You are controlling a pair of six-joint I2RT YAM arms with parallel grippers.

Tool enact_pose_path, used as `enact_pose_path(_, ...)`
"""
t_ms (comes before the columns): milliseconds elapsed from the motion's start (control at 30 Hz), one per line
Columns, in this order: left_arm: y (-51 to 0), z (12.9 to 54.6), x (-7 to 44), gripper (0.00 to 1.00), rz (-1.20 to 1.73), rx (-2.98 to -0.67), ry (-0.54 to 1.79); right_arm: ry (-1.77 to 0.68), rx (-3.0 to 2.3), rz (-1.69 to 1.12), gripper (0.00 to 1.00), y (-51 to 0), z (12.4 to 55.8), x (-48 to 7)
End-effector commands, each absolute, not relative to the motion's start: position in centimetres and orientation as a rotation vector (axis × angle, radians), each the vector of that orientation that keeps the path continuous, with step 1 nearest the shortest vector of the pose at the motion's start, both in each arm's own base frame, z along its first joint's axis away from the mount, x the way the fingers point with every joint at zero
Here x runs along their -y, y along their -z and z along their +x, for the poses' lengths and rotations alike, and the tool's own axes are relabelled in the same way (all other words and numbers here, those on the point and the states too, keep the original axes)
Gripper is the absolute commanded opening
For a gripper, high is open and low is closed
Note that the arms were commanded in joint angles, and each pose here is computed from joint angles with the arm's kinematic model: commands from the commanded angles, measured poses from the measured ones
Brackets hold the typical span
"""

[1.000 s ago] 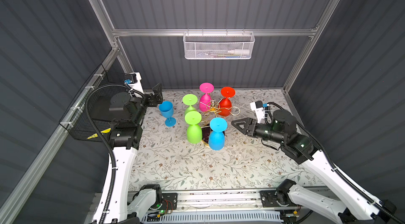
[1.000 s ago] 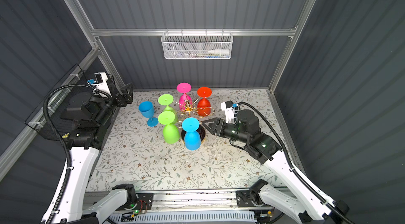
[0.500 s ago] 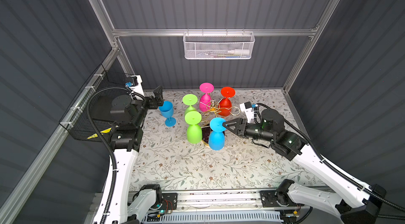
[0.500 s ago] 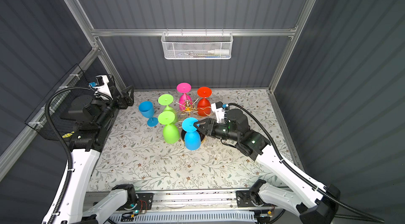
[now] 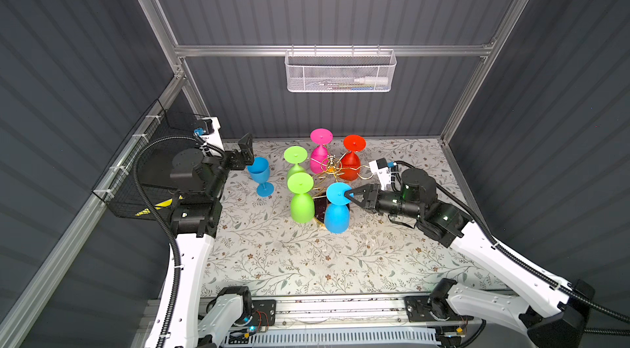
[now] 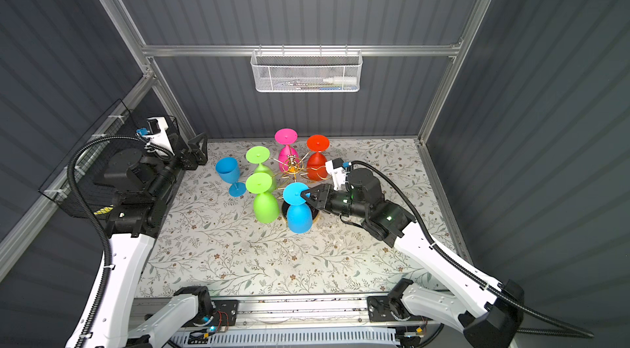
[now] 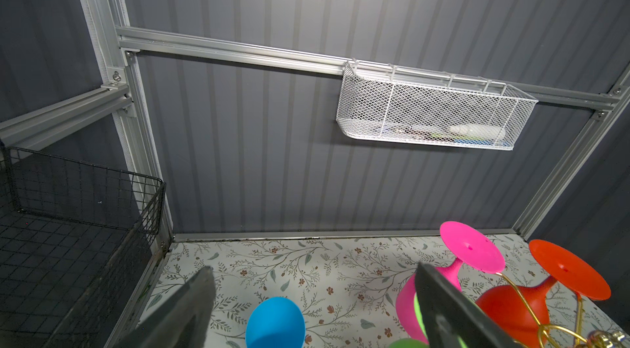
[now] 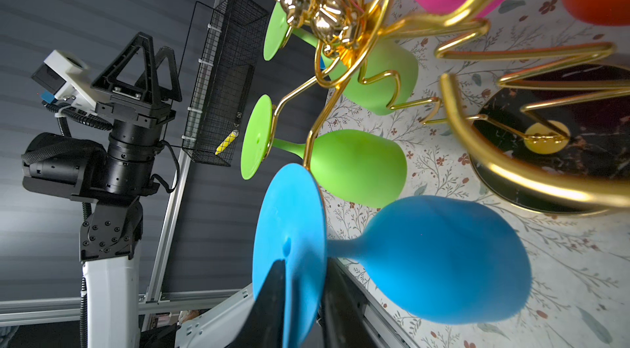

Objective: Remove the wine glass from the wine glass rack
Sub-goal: 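Reach the right gripper to the second cyan glass base and close, then pull the second cyan glass off the rack with the right gripper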

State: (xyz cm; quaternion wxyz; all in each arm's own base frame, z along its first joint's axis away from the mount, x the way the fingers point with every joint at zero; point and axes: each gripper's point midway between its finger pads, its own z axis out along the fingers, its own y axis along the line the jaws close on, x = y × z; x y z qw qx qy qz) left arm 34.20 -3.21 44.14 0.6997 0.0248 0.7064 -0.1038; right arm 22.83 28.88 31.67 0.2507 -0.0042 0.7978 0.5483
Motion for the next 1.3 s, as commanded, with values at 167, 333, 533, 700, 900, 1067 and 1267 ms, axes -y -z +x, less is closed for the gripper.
enact_pose_path(167,-44.7,33.4,2.9,0.94,0.064,-1.555,0.2,-1.539,-2.112,-0.027,0.06,-33.7,22.6,-29.1)
enact_pose_path(333,-44.9,33.1,2.8,0.94,0.061,-1.551,0.2,-1.55,-2.106,-0.016,0.03,-34.1,22.5,-28.9)
enact_pose_path(533,-45.2,32.8,2.9,0.94,0.059,-1.544,0.209,-1.583,-2.096,-0.017,0.0,-34.6,22.1,-29.0)
enact_pose_path(700,-45.2,32.7,3.0,0.94,0.056,-1.543,0.221,-1.609,-2.088,-0.019,0.0,-35.0,21.9,-29.1)
enact_pose_path(900,-45.7,32.3,3.1,0.94,0.054,-1.532,0.229,-1.629,-2.066,-0.028,0.0,-35.9,21.7,-29.1)
enact_pose_path(1067,-45.5,32.2,3.3,0.95,0.053,-1.54,0.251,-1.635,-2.052,-0.037,0.0,-36.5,21.7,-29.1)
enact_pose_path(1267,-45.4,31.9,3.8,0.94,0.054,-1.556,0.301,-1.643,-2.031,-0.046,0.0,-37.3,21.8,-29.2)
